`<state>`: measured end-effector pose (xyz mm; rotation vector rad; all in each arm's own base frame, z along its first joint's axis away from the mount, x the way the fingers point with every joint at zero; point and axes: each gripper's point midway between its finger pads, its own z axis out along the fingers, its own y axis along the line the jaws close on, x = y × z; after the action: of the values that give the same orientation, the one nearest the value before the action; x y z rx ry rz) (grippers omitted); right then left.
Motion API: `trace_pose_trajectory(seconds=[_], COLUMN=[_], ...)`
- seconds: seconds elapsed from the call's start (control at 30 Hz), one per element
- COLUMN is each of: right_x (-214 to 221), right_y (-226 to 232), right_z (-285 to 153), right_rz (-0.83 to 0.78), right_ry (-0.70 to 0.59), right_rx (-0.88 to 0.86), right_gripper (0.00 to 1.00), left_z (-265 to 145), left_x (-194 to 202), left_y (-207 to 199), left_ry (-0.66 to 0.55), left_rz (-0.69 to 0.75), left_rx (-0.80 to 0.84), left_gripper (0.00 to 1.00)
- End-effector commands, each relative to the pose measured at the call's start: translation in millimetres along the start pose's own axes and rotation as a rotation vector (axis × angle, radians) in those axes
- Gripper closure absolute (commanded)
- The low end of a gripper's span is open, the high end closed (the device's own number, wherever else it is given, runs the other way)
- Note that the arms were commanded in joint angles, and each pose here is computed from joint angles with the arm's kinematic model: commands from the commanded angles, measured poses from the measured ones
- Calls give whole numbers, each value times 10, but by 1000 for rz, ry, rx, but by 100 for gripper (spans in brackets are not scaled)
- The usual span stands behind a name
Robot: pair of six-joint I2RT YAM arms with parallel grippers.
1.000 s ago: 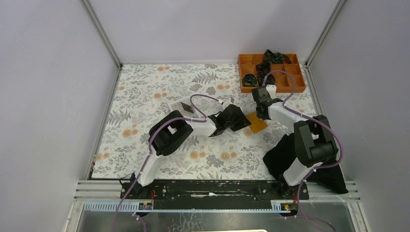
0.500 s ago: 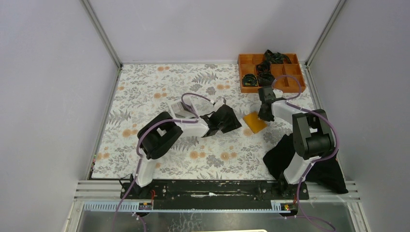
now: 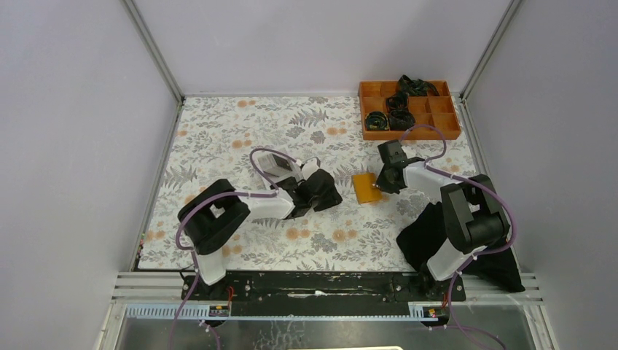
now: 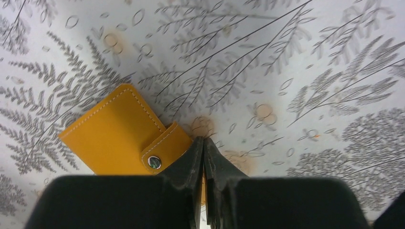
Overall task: Put the credit cards into the card holder
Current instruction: Adjust the card holder at the center of the board.
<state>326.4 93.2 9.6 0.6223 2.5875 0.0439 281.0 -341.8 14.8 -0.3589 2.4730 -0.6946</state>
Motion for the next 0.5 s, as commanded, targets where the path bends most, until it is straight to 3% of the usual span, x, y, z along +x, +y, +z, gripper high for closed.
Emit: trace_pose_trajectory(seconds=[0.0,0.47], right_x=[137,100], right_y=[191,549], right_z=[-132,-64], right_rz=[10,-85], right_ry=[31,28], right_rx=[-41,-70], right_gripper=[90,90], left_z=[-281,-477], left_x=[624,635], left_y=[1477,1595], left_ry=[206,181], left_rz=[156,141], left_rx=[-474,-492], left_gripper=[45,45])
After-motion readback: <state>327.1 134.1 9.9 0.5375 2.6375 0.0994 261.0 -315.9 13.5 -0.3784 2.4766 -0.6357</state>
